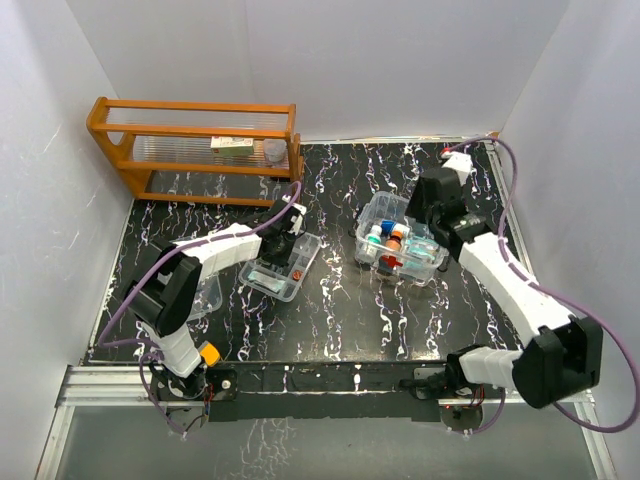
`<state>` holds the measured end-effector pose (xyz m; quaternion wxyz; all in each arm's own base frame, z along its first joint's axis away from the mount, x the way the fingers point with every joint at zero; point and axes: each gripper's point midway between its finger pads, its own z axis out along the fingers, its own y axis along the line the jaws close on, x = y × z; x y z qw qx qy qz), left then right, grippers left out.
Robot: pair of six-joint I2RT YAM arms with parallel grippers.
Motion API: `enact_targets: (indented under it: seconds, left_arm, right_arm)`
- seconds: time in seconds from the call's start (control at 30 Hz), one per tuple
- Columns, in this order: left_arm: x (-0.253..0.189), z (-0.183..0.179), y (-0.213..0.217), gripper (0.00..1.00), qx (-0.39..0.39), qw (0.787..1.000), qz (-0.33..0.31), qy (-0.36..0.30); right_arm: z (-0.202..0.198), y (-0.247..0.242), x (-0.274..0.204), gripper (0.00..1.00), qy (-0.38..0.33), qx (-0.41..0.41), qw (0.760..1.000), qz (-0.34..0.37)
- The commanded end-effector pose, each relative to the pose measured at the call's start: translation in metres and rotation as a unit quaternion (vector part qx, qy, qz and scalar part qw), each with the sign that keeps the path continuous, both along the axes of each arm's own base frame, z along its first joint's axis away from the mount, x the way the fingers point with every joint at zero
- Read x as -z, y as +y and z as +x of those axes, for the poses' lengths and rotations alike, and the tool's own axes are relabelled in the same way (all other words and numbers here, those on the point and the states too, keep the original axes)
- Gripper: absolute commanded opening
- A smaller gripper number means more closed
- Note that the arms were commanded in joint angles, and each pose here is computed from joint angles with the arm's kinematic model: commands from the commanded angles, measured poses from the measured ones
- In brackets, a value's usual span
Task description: Organize the medicine kit
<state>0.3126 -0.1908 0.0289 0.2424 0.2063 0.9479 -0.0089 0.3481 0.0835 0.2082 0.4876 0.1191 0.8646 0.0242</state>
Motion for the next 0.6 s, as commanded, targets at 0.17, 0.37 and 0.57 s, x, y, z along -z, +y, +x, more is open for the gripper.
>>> enact_targets:
  seconds: [0.17, 0.37, 0.57]
  left_arm:
    - [-0.006, -0.007, -0.004, 0.00, -0.003, 1.000, -0.008, 0.027]
    - [-0.014, -0.011, -0.016, 0.00, -0.005, 0.998, -0.044, 0.037]
    - [-0.026, -0.017, -0.023, 0.00, -0.007, 0.996, -0.073, 0.044]
  right_arm:
    - [0.062, -0.079, 0.012, 0.45, 0.034, 0.116, 0.992, 0.036]
    - [0.071, -0.100, 0.043, 0.45, 0.083, 0.128, 0.988, 0.019]
    - [0.053, -0.101, 0.061, 0.44, 0.123, 0.136, 0.983, 0.015]
